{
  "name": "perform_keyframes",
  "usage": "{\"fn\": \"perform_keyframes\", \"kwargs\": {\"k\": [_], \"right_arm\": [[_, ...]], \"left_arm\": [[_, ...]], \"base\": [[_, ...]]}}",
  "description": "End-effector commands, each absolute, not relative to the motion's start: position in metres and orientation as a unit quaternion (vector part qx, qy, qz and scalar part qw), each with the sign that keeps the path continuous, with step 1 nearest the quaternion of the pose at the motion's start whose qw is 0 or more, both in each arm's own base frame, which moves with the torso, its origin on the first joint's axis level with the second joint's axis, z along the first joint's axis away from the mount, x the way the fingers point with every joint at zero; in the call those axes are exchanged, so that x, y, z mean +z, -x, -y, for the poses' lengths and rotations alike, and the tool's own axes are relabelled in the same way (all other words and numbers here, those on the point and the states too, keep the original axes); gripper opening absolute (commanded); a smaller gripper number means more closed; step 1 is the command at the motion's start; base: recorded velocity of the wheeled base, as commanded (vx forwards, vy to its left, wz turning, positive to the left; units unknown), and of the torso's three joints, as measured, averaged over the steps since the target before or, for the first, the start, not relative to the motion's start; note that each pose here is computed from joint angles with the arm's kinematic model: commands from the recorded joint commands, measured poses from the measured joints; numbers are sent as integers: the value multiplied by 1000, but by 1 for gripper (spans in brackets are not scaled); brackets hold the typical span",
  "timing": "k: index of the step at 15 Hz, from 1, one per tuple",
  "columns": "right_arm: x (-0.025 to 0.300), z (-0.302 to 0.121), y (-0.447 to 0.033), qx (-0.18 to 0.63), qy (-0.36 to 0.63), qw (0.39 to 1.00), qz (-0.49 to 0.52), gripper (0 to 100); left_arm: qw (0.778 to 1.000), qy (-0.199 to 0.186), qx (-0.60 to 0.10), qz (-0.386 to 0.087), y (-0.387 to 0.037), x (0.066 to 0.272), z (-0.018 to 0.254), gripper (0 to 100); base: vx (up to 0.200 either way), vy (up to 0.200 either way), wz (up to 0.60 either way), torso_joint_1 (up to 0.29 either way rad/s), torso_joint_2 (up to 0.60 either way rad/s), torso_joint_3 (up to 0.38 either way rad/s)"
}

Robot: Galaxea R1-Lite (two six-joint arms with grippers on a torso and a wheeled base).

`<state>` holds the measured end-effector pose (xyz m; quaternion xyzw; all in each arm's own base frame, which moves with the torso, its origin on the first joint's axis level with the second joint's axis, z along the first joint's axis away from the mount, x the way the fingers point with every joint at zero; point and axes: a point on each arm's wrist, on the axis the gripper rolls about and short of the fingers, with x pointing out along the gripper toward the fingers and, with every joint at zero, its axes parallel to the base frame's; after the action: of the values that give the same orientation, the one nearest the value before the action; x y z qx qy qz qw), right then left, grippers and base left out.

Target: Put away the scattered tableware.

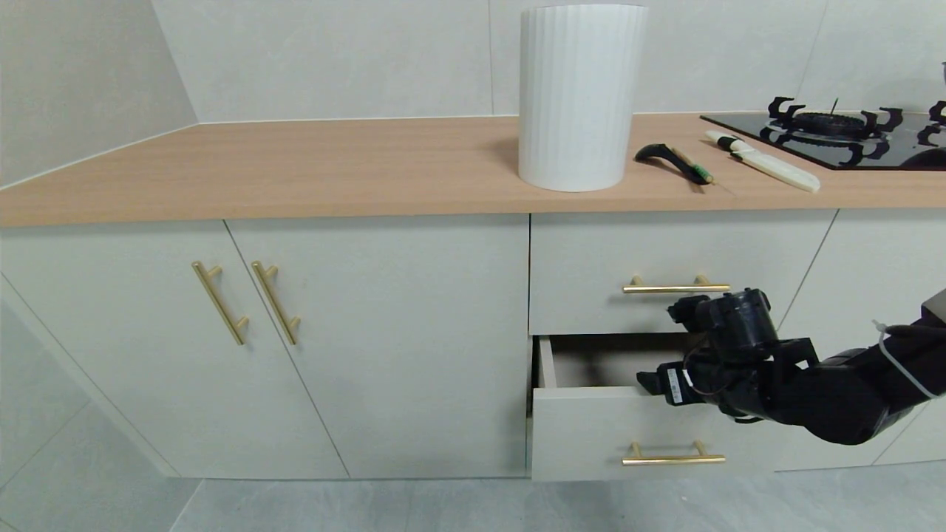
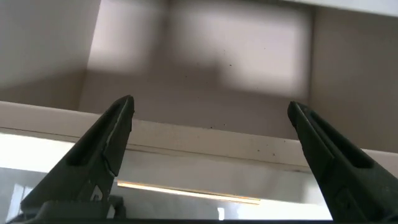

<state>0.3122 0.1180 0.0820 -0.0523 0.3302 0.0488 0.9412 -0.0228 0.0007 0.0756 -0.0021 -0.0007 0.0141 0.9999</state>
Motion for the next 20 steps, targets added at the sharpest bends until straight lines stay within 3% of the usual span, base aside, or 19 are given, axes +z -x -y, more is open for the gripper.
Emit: {"fn": "perform_keyframes", "kwargs": {"k": [1, 20], "right_arm": [[90, -116, -307, 50, 54, 939, -335, 100], [107, -130, -234, 129, 192, 849, -474, 100]], "left_arm": [[1000, 2, 15, 1, 23, 76, -1, 100], [1000, 2, 14, 1, 23, 76, -1, 100]], "base": [[0, 0, 0, 0, 0, 0], [0, 0, 0, 0, 0, 0]]}}
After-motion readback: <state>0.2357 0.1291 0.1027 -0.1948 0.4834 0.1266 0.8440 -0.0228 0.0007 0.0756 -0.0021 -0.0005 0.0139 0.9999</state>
